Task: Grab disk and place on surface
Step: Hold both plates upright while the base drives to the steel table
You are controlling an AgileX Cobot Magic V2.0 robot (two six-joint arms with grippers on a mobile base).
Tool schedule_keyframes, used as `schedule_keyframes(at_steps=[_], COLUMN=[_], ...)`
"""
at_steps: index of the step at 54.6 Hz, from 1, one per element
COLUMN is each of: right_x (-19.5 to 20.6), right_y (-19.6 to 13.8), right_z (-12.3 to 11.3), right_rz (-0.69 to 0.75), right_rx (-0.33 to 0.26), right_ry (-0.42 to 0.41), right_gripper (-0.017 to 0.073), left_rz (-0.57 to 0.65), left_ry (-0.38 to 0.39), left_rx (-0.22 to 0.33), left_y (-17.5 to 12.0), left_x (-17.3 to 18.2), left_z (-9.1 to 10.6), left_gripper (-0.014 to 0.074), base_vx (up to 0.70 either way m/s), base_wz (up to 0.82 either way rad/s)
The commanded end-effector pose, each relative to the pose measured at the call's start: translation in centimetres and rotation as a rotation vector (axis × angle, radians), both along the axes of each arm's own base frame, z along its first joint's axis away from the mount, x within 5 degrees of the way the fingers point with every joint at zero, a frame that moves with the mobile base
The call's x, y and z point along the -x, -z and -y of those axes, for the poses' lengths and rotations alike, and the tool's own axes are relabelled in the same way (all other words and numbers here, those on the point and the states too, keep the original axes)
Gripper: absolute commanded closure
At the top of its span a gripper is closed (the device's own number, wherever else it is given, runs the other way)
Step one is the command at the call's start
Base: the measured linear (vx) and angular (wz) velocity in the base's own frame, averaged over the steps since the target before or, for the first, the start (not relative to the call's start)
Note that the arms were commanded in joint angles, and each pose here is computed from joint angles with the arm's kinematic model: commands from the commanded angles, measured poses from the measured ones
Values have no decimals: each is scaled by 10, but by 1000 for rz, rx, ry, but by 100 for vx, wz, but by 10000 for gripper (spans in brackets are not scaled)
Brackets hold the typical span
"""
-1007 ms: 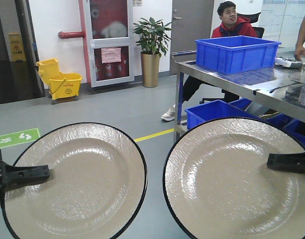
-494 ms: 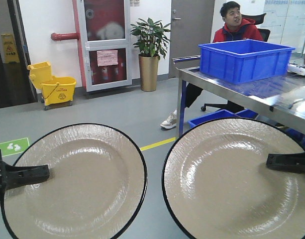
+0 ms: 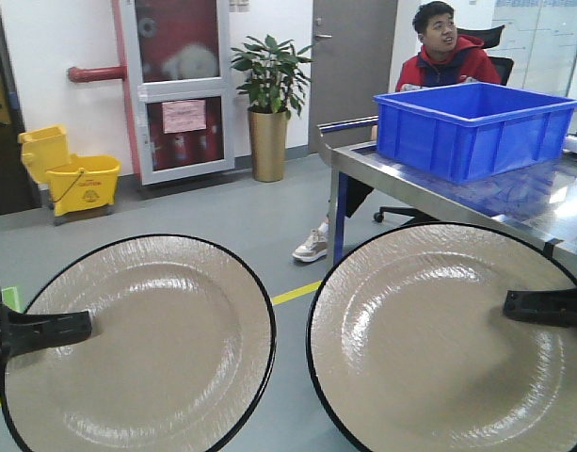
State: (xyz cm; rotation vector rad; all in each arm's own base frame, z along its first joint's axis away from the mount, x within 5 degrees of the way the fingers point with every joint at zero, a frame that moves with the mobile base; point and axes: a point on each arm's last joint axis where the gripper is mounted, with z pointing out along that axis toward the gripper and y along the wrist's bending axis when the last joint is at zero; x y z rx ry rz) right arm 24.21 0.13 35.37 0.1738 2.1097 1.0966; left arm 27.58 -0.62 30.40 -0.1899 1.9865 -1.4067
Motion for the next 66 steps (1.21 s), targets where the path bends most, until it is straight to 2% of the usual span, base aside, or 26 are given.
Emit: schedule_keyframes(at_steps=[1,28,66], right_x=[4,4,4], right_y=[-26,-26,-26], right_z=[-3,-3,-3], right_rz=[98,98,98], right_rx=[-104,-104,-105], right_ry=[24,24,24], right_gripper=[568,568,568], left_rz=[105,105,105], left_ry=[27,26,26], left_rx=[150,149,149], left_y=[-32,-32,-32], left_x=[6,6,6], left_z=[4,4,4], left_gripper=[595,595,595], base_vx=[47,45,32], base_wz=[-20,-31,-49])
